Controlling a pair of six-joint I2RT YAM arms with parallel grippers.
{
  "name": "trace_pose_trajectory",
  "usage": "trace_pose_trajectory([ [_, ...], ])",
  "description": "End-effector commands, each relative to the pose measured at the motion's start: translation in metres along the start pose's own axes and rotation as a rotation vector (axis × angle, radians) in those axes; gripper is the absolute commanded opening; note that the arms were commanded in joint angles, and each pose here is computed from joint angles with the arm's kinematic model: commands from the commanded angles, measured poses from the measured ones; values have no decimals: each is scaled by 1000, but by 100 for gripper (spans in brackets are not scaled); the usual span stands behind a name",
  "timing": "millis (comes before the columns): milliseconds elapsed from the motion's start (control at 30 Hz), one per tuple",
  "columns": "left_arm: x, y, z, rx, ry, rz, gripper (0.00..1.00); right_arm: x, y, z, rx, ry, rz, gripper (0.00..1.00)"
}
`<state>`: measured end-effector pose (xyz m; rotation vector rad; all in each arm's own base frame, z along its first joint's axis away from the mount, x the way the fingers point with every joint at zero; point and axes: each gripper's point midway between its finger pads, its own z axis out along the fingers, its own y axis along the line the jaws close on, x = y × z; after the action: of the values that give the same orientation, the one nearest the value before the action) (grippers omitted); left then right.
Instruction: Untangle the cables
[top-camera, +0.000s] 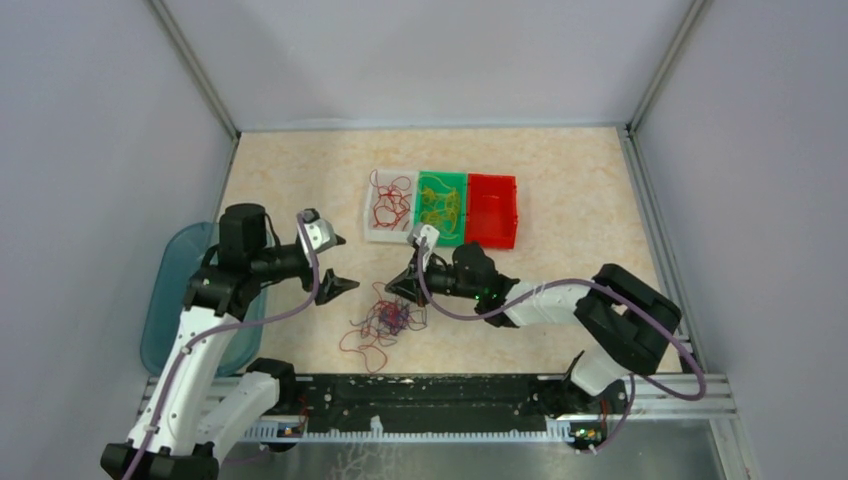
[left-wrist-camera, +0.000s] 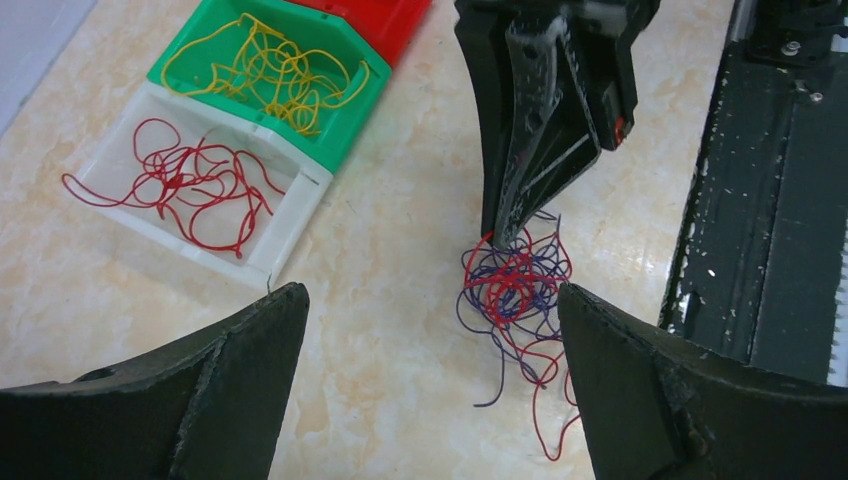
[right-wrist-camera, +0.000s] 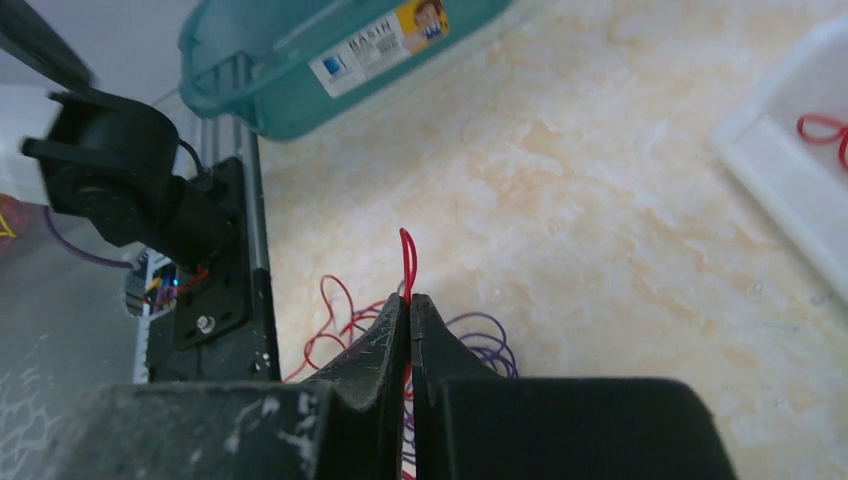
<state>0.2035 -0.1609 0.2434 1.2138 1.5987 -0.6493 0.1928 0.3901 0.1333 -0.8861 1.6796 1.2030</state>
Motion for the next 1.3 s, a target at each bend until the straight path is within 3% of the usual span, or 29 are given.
trace_pose_trajectory([
  [0,-6,-22,-1,96,-64,24,100,-79,38,-8,-113,-192,-135,0],
  [233,-1,-26,5,124,-82,12,97,-123,70,-21,-217,-277,-166,0],
  [567,-8,-43,8,202,-151,-120,96,-177,104,-34,-298,-435,-160,0],
  [700,-11,-48,9,224,-178,-177,94,-185,117,-30,-328,-448,-166,0],
  [1100,-38,-45,0,200,-258,-101,84,-183,120,-21,-328,-435,-131,0],
  [1167,-40,-46,-1,202,-262,-91,79,-182,120,-20,-329,-432,-123,0],
  [1267,-42,-44,-2,195,-264,-72,62,-181,120,-19,-330,-427,-115,0],
])
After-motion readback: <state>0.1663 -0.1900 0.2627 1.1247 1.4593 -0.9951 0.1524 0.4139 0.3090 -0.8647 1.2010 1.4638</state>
